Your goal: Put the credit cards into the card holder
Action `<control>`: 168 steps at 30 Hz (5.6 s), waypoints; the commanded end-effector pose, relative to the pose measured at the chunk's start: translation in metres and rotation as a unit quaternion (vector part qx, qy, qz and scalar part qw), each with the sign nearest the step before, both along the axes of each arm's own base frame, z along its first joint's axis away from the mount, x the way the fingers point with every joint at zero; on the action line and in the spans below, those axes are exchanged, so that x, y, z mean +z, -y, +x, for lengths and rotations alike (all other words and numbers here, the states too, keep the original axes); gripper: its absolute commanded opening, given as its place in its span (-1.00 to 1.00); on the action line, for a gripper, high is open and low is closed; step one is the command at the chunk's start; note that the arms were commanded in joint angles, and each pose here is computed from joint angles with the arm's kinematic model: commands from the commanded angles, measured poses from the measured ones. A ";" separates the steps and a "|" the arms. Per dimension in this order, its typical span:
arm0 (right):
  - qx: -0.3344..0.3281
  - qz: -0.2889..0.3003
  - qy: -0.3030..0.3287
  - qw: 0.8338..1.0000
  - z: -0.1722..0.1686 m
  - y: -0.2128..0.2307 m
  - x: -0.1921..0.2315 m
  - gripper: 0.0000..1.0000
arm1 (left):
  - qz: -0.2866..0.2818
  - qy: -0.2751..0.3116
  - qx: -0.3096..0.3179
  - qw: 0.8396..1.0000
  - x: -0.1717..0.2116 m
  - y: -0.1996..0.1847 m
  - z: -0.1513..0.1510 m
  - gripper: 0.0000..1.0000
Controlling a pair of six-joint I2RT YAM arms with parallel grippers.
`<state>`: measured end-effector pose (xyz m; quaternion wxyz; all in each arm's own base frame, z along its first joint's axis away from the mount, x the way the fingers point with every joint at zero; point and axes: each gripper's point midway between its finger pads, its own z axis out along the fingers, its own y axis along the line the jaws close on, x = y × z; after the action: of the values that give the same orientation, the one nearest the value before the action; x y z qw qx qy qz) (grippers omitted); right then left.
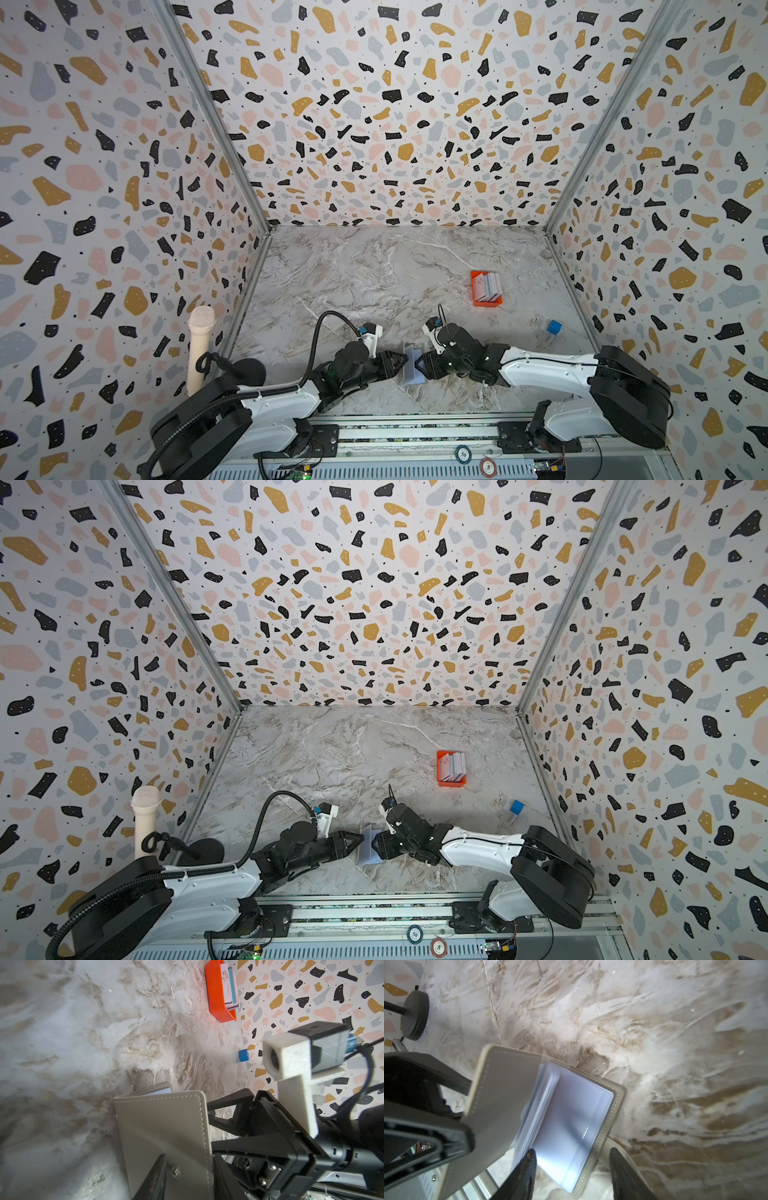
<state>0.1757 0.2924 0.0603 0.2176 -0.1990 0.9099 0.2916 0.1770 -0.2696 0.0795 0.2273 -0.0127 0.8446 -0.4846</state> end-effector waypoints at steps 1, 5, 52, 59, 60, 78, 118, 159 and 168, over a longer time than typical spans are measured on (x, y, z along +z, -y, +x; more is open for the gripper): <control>-0.021 -0.025 0.011 0.999 0.002 0.020 0.002 0.16 | -0.014 0.029 -0.013 0.999 0.016 0.016 0.005 -0.23; -0.041 -0.028 0.026 0.998 0.006 0.033 0.012 0.16 | -0.010 0.030 -0.028 0.999 0.016 0.029 0.005 -0.24; -0.056 0.036 -0.020 0.998 -0.005 0.035 0.004 0.13 | 0.140 0.035 -0.104 0.984 -0.046 0.023 -0.024 -1.00; -0.052 0.045 -0.042 0.997 -0.016 0.025 -0.004 0.13 | 0.135 0.036 -0.099 0.985 -0.045 0.023 -0.023 -1.00; -0.051 0.043 -0.043 0.997 -0.017 0.025 -0.005 0.11 | 0.135 0.036 -0.099 0.985 -0.045 0.023 -0.023 -1.00; -0.051 0.010 -0.031 0.998 -0.008 0.036 0.002 -1.00 | 0.130 0.042 -0.102 0.985 -0.036 0.024 -0.023 -1.00; -0.065 0.000 -0.033 0.997 0.002 0.040 0.001 -0.50 | 0.144 0.006 -0.101 0.984 -0.061 0.020 -0.029 -1.00; -0.009 -0.049 -0.029 0.998 0.005 -0.003 -0.007 -1.00 | 0.136 -0.001 -0.118 0.984 -0.066 0.025 -0.034 -1.00; 0.002 -0.085 -0.037 0.996 0.003 0.002 -0.018 -1.00 | 0.132 0.000 -0.119 0.984 -0.066 0.025 -0.035 -1.00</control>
<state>0.1806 0.2956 0.0479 0.1763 -0.1943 0.9329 0.2467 0.1550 -0.3051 0.0326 0.1963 0.1130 0.8830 -0.4110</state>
